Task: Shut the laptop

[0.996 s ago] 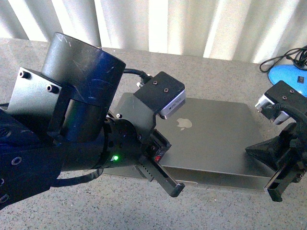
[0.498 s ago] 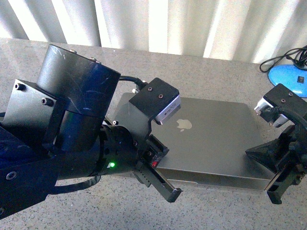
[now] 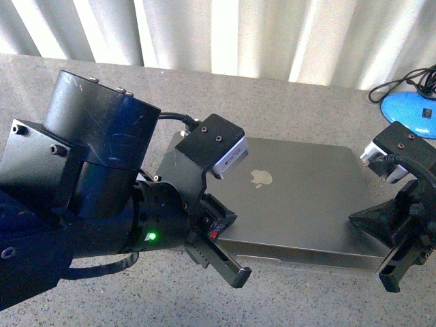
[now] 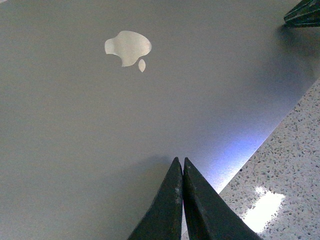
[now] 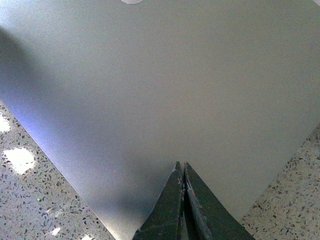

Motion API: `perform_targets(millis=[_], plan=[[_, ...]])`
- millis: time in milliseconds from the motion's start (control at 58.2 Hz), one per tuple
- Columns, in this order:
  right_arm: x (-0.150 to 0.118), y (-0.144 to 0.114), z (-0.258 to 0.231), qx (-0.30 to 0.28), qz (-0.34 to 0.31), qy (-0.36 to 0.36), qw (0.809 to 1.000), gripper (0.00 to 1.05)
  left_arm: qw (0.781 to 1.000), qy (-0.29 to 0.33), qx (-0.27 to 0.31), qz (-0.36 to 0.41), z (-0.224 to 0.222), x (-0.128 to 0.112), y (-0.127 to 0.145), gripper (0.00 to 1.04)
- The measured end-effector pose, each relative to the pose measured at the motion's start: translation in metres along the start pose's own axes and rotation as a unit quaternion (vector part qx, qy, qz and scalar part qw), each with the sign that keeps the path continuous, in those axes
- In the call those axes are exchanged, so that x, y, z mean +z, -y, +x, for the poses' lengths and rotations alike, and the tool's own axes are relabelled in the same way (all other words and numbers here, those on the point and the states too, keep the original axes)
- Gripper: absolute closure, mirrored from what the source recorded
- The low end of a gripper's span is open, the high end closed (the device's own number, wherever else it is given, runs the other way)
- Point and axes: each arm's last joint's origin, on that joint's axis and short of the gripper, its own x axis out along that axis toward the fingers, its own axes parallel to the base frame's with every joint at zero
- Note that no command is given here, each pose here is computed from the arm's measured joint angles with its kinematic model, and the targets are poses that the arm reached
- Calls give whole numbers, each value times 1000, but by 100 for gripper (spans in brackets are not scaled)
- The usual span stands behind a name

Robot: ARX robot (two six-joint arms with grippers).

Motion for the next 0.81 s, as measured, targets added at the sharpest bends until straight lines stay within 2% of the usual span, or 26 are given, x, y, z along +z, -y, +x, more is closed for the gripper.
perform_targets(millis=[807], plan=[[-9,3,7,1,6,-18,1000,104,999,-4,-21,-48,3,-17,-14,101]])
